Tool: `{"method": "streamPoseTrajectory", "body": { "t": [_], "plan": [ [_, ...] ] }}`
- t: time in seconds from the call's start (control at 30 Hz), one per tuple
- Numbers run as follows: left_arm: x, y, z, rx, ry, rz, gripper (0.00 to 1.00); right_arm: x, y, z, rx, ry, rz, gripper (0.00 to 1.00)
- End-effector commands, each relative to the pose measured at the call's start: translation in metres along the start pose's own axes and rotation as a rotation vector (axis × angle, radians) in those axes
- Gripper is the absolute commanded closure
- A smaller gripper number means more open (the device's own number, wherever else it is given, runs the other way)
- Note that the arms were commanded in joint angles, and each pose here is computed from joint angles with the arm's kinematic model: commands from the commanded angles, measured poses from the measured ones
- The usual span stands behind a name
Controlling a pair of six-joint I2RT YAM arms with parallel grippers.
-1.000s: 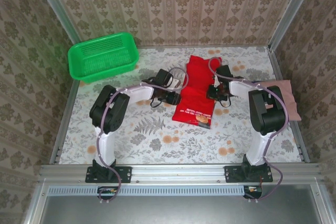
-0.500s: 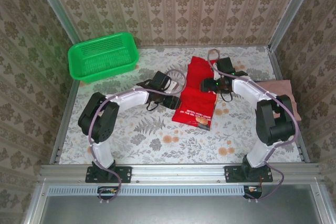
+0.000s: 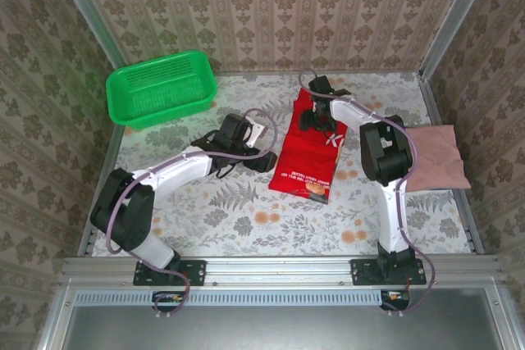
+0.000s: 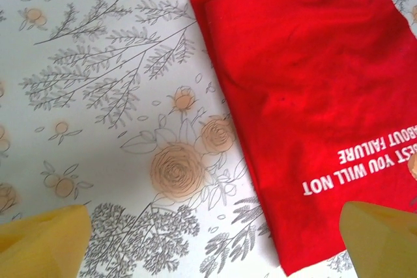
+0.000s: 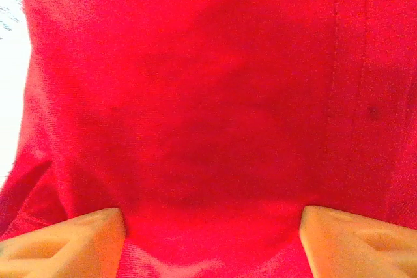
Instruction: Fold and stack the t-shirts
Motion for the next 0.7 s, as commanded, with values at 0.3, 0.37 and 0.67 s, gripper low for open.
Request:
{"method": "streamPoseTrajectory", "body": {
  "t": [0.3,0.37,0.67],
  "plan": [
    [0.017,0.025,-0.002,0.031,-0.053,-0.051,0.0,-0.008,0.07,0.049,0.15,0.133,-0.166,0.31],
    [0.017,0.027,-0.003,0.027,-0.055,-0.048,0.0,-0.004,0.075,0.052,0.16,0.134,-0.176,0.31],
    [0.026,0.025,-0.006,-0.057,-0.09,0.052,0.0,0.055,0.082,0.022,0.307,-0.094,-0.224,0.19]
  ]
}}
Point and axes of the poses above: each hand's point on the last joint's axis, 136 mm out from that joint toward the fingers, its own x axis back along the fingers, its own y axis along the line the jaws close on, z = x × y, the point moved 7 cm from there along x, back along the fingers, and after that the axes turned 13 degrees about x, right-handed, at the moved point
